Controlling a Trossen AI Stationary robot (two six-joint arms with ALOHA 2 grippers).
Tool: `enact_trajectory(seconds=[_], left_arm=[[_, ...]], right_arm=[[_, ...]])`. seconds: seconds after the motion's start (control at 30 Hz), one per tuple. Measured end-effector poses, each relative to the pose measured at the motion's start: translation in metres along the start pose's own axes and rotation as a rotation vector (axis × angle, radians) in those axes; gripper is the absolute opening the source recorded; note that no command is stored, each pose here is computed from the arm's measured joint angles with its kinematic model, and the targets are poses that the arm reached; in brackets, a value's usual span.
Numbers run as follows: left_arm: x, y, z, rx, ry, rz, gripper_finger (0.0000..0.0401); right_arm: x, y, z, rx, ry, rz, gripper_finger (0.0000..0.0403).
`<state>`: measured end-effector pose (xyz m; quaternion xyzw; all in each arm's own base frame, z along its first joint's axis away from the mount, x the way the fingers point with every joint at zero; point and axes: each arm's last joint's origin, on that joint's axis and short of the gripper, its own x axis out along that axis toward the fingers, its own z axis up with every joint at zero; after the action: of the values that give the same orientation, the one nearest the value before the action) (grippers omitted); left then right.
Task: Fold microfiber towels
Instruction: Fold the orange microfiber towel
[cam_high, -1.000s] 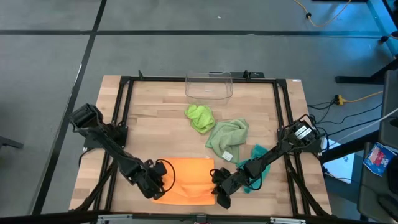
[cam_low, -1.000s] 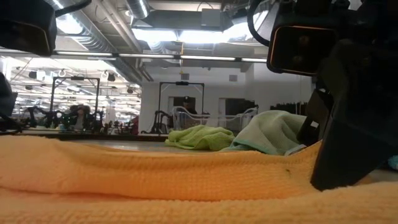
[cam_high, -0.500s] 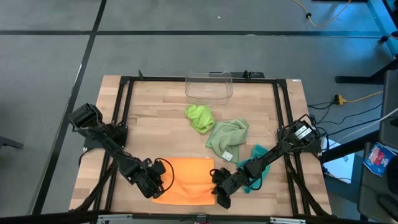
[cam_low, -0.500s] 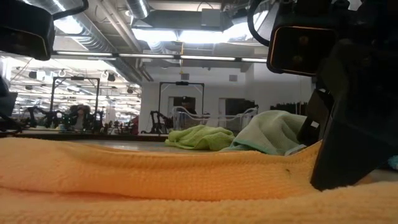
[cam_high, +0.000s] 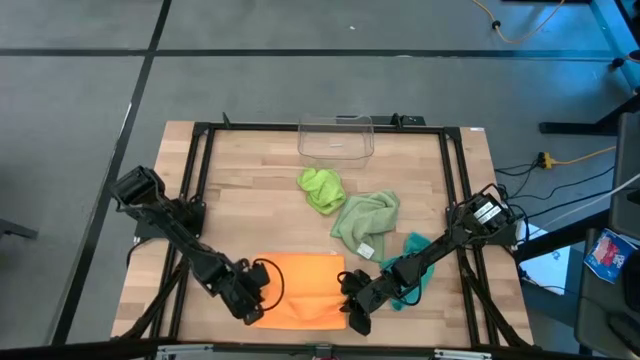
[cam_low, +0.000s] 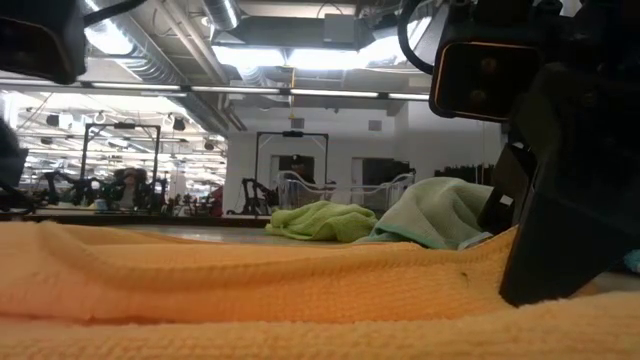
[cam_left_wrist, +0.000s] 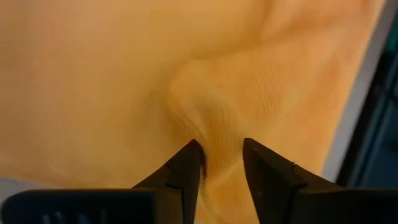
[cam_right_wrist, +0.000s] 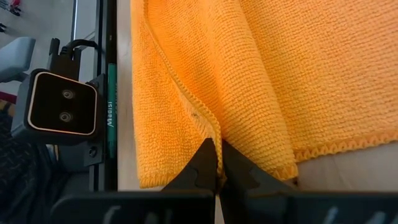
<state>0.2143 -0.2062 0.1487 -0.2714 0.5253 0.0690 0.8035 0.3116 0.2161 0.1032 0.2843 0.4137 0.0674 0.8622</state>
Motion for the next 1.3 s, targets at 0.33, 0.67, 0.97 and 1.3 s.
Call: enact_trajectory(seconds=[0.33,0.67,0.97,1.3], left_arm=[[-0.002,-0.01,-0.006,0.111,0.099,-0.126,0.0008],[-0.003,-0.012,-0.014,0.155,0.129,-0.141,0.0004],[-0.003,-0.012,-0.013,0.148,0.074,-0.121,0.0029],[-0.002,-0.01,-0.006,0.115,-0.037,-0.072,0.0079]], right_arm=[[0.0,0.0,0.0,-0.004,0.002,-0.002,0.0004],[0.0,0.0,0.0,-0.005,0.004,-0.005,0.0004],[0.0,-0.001,0.0,-0.004,0.005,-0.006,0.0004],[0.0,-0.001,0.0,-0.004,0.005,-0.006,0.0004]])
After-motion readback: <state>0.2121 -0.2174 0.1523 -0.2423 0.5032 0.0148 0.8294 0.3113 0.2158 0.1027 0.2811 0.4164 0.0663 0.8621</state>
